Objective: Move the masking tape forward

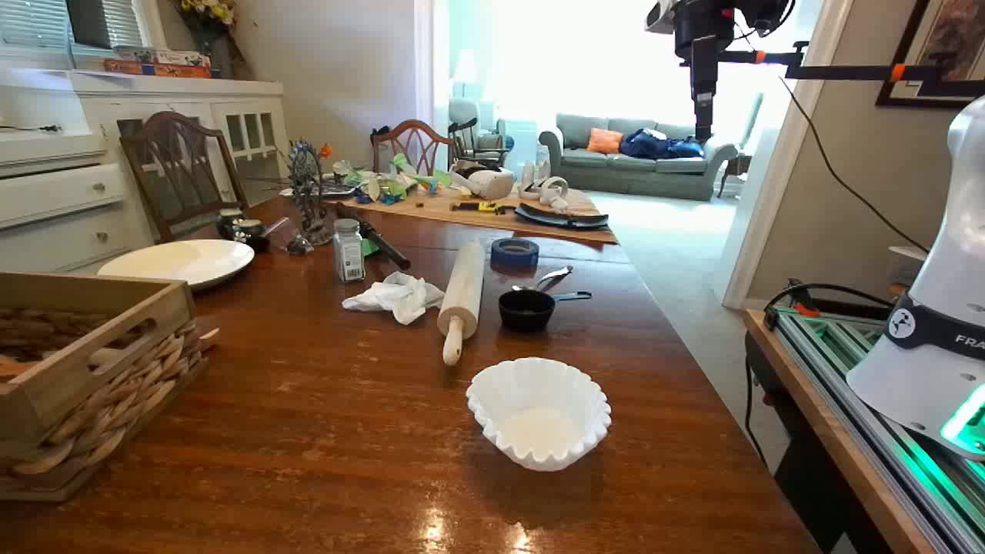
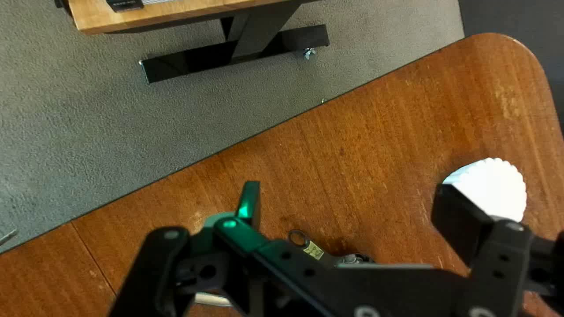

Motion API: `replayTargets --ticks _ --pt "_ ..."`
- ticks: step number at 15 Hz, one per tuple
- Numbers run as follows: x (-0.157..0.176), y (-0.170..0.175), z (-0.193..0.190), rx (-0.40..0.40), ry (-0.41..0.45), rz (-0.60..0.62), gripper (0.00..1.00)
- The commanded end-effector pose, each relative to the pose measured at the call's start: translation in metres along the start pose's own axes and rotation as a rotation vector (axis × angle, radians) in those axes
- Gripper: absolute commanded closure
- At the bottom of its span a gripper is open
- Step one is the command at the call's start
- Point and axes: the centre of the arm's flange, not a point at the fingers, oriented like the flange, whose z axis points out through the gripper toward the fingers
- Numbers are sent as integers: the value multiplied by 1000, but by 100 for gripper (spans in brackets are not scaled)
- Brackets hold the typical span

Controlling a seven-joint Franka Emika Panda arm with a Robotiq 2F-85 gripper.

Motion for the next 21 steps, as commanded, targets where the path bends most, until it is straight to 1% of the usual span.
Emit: replayTargets --ticks 1,6,8,9,10,11,12,14,16,18,21 --pt "0 0 0 0 0 0 0" --pt "0 0 0 0 0 0 0" --pt "25 -8 4 6 -9 103 0" --pt "40 -12 3 20 44 114 0" --pt "52 -16 1 19 78 92 0" --pt "67 -21 -6 1 112 51 0" --pt "81 -27 -9 -7 145 57 0" --pt "115 -36 -21 -33 246 139 0" --pt "143 -34 -30 -45 292 223 0" --pt "166 -23 -35 -56 297 306 0" --pt "188 2 -33 -63 279 470 0"
